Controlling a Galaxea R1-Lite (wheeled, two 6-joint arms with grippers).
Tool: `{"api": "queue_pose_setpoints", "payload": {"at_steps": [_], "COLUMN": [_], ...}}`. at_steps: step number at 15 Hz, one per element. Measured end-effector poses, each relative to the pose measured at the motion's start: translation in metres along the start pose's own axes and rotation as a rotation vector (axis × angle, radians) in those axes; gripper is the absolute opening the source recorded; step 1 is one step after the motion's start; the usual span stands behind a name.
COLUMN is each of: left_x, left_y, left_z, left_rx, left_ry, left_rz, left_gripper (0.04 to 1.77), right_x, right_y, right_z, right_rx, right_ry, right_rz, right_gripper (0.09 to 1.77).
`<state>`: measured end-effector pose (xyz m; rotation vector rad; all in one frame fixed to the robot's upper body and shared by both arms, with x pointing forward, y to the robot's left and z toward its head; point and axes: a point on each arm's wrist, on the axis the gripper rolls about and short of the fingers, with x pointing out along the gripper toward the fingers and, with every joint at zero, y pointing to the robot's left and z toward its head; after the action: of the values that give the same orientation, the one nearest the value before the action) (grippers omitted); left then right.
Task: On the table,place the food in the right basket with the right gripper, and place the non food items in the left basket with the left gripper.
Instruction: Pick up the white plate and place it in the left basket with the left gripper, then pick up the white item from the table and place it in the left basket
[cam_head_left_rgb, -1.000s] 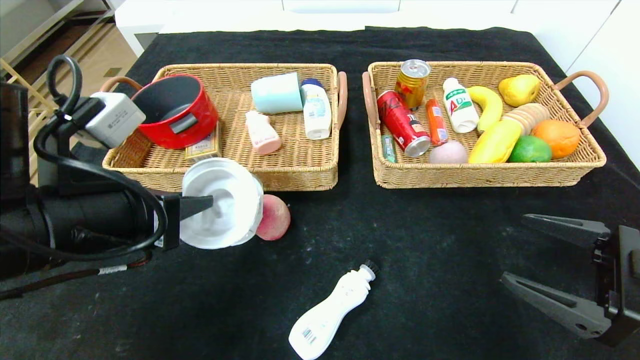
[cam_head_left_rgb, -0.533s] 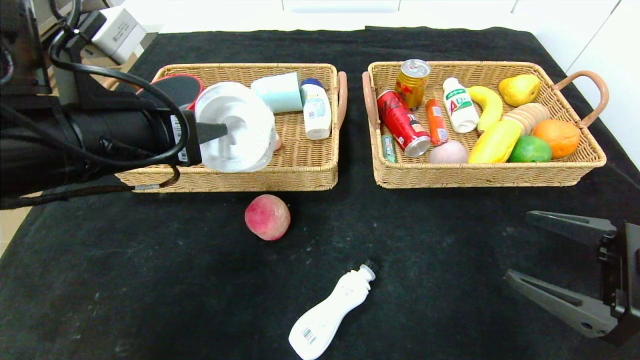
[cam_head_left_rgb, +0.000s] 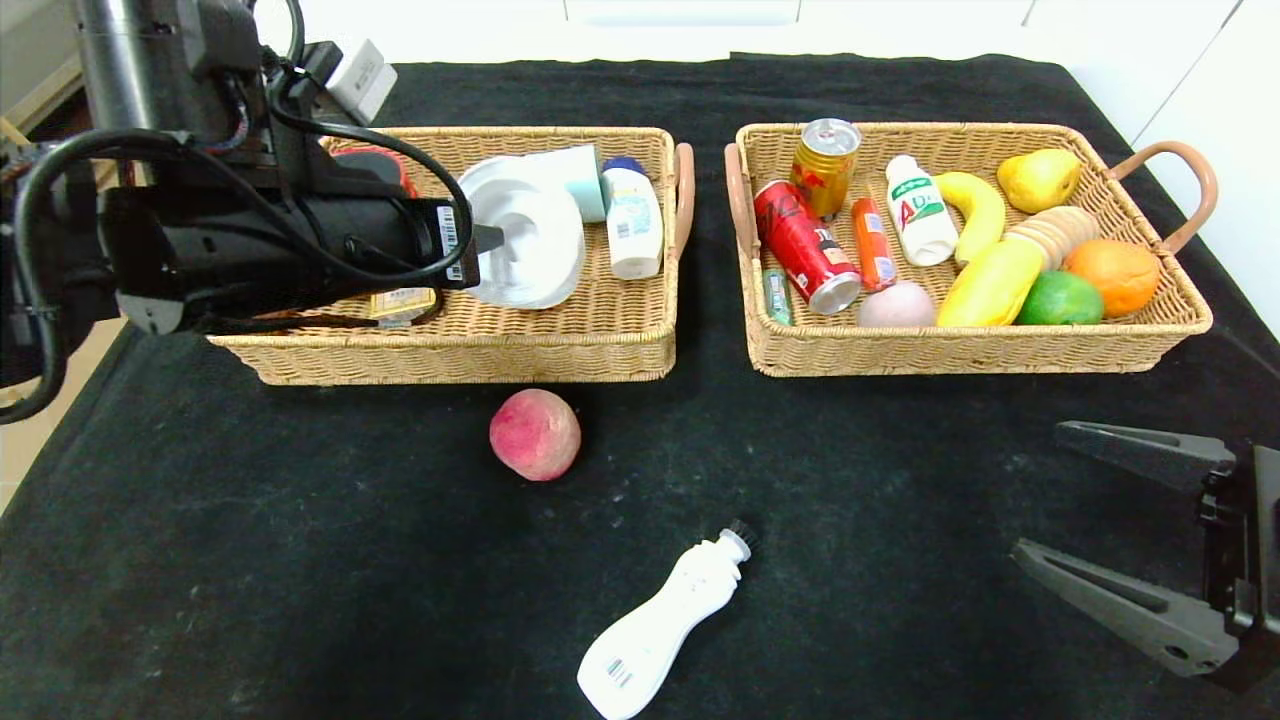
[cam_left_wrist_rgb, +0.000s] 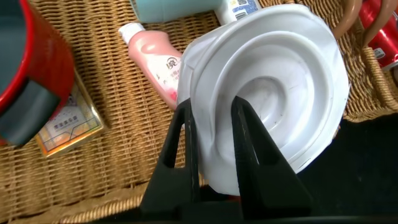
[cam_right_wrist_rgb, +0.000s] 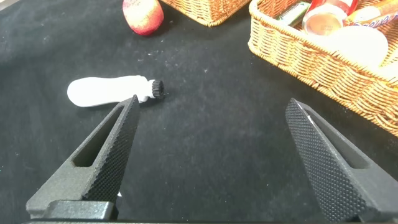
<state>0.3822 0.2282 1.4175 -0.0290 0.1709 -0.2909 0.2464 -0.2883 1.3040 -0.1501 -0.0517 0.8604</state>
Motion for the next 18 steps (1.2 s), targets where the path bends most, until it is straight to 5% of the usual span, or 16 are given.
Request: {"api": "queue_pose_setpoints", "payload": {"at_steps": [7, 12, 18], "left_x": [0.023, 0.024, 0.021], "left_y": [0.003, 0.003, 0.002], "left_z": [-0.009, -0.011, -0.012], "left_rx": [-0.001, -0.004, 0.0], "left_ry": [0.026, 0.032, 0.037], "left_rz": [0.018, 0.02, 0.017], "left_gripper": [0.42, 1.01, 1.39], "right_x": [0.0, 0.0, 0.0], "right_y": [-0.001, -0.001, 0.0], "right_z": [0.002, 0.001, 0.0], "right_rx": [-0.002, -0.002, -0.002], "right_ry": [-0.005, -0.002, 0.0], "right_rz": [-0.007, -0.007, 0.001], "right_gripper": [1.71, 1.71, 1.71]}}
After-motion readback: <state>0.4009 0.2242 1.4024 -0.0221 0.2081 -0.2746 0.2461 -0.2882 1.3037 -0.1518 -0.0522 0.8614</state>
